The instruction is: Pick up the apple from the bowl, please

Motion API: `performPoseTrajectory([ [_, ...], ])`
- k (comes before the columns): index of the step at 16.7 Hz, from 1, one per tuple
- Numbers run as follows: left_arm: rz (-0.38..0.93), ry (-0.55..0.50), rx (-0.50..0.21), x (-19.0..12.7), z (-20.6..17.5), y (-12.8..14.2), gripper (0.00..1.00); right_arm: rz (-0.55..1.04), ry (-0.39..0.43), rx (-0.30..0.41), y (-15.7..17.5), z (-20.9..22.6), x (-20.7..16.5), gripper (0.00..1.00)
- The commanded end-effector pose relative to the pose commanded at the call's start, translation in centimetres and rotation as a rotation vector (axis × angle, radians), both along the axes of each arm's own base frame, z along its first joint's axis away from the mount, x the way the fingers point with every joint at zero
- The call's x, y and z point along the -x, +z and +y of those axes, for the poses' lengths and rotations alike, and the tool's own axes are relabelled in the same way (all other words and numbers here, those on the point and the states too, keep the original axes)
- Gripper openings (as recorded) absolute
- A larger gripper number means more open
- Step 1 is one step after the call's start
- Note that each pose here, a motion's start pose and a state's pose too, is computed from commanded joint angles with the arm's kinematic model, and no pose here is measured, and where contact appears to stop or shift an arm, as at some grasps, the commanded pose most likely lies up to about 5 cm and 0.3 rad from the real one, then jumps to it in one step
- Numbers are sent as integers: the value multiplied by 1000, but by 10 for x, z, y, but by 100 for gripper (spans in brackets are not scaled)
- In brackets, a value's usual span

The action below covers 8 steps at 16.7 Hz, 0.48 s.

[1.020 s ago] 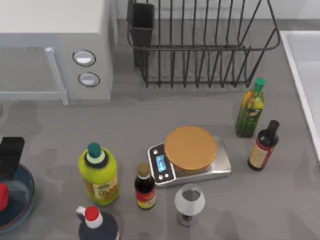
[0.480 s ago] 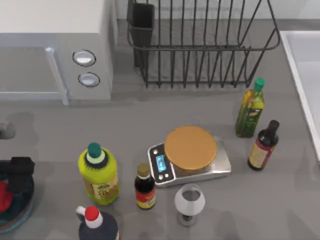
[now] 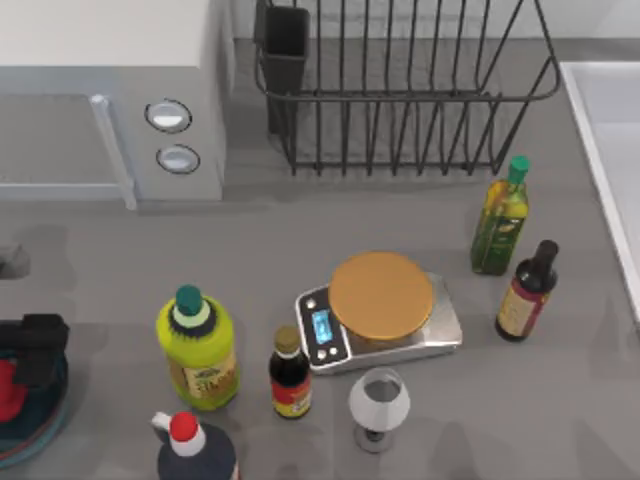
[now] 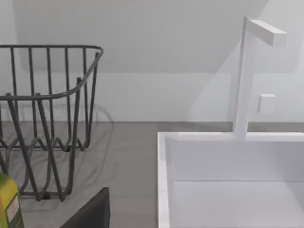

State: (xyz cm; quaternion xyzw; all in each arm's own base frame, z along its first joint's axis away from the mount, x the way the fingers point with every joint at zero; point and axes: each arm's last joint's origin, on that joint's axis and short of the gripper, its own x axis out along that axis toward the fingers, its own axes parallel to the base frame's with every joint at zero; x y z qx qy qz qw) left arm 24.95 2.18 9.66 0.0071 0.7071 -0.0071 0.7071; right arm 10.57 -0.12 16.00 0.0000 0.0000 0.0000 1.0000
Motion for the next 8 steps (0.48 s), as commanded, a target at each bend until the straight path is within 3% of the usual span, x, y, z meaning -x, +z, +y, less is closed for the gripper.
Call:
performPoseTrajectory([
  [8, 0, 0, 0, 0, 0, 0, 17, 0, 0, 0, 0, 0, 0, 100],
])
